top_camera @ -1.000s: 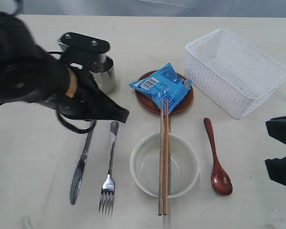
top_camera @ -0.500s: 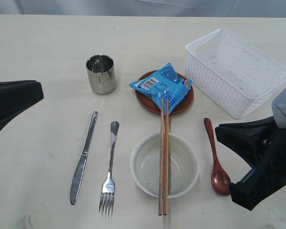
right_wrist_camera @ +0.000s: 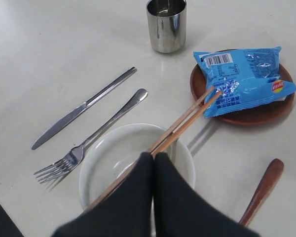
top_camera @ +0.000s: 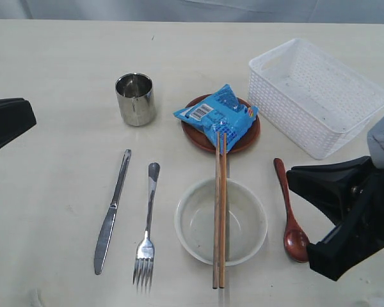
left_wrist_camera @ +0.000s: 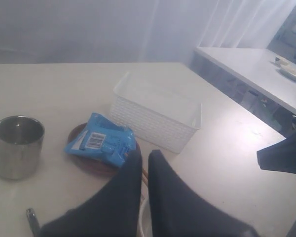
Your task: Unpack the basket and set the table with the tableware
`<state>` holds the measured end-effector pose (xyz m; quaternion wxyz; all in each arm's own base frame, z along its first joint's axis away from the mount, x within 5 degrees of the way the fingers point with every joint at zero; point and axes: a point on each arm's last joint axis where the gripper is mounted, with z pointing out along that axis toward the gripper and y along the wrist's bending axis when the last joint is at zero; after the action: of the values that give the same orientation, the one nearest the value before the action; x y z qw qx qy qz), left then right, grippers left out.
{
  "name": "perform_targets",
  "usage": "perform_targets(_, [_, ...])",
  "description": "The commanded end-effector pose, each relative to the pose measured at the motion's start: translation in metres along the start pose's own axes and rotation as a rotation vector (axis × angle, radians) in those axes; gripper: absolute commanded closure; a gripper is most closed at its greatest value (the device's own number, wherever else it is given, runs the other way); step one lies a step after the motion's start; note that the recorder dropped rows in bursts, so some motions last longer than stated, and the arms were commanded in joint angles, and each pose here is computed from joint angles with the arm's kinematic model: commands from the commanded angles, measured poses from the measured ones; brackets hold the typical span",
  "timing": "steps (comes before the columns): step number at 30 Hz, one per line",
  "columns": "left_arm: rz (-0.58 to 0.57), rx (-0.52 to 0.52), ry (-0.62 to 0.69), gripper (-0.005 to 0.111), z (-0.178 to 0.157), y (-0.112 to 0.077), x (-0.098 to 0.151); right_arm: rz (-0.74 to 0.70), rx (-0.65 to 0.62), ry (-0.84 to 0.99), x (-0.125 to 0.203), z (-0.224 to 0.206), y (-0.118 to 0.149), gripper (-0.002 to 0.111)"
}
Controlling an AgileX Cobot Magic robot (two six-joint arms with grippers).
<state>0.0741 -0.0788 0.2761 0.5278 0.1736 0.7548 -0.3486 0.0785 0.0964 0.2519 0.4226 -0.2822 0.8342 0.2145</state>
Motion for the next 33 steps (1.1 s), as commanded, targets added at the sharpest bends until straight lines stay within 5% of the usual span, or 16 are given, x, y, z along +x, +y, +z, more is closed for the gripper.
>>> perform_targets(1, [0.001, 0.004, 0.003, 0.101, -0.001, 0.000, 0.002, 0.006, -0.004, 0.000, 0.001, 0.001, 0.000, 0.108])
perform_targets(18, [0.001, 0.004, 0.003, 0.101, -0.001, 0.000, 0.002, 0.005, 0.005, -0.028, -0.001, -0.004, -0.002, 0.108])
perform_targets(27, [0.001, 0.004, 0.003, 0.101, -0.001, 0.000, 0.002, -0.018, 0.248, -0.174, -0.005, -0.017, -0.037, 0.108])
perform_targets(33, [0.001, 0.004, 0.003, 0.101, -0.001, 0.000, 0.002, -0.044, 0.410, -0.360, 0.023, -0.026, -0.056, 0.108])
